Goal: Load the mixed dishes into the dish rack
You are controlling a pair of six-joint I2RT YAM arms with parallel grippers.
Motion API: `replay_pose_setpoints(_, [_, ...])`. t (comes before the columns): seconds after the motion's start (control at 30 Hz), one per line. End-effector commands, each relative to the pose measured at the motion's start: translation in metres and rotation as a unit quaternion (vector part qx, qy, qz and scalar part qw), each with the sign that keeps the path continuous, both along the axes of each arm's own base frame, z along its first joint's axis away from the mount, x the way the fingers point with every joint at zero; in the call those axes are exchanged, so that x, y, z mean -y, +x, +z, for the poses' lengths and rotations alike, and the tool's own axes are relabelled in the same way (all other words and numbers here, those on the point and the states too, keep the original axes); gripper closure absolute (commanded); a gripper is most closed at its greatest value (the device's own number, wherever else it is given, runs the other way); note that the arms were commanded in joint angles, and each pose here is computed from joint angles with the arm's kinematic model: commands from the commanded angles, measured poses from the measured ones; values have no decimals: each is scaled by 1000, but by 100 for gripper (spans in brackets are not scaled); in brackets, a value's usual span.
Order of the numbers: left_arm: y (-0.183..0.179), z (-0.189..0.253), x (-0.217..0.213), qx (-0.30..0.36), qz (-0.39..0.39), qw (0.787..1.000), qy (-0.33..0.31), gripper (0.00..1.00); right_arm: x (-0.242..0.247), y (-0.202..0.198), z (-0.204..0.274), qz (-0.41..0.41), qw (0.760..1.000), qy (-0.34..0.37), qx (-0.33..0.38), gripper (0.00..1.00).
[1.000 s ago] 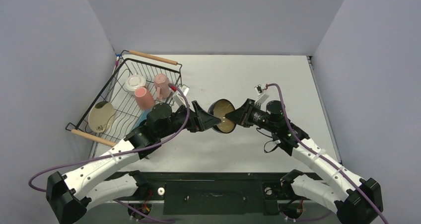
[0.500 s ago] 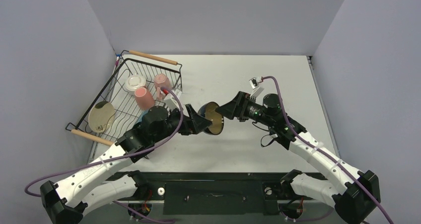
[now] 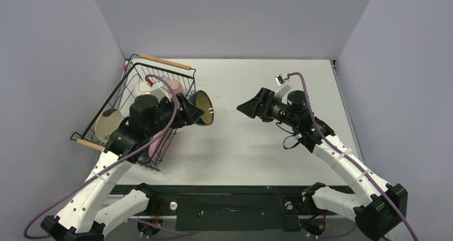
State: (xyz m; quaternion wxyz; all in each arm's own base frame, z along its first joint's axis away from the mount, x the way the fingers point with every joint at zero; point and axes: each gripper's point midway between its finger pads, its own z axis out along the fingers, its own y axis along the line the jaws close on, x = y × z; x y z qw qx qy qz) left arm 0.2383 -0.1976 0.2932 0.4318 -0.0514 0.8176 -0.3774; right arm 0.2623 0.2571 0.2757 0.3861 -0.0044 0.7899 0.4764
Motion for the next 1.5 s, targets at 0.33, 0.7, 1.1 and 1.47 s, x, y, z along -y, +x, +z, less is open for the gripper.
replay_pose_setpoints(0.33, [59,67,-187,78,255,908,324,100,32,3,-34,15,999,-45,-25,18])
replay_pose_setpoints(0.7, [87,29,-252,-7,342,819,461,100,43,1,-65,40,997,-48,-55,18])
replay_pose_setpoints(1.1, [116,-54,-279,-108,338,779,517,100,42,-4,-82,50,995,-56,-60,19])
replay_pose_setpoints(1.47, [110,-110,-294,-174,334,760,530,100,36,-7,-90,61,994,-63,-66,19])
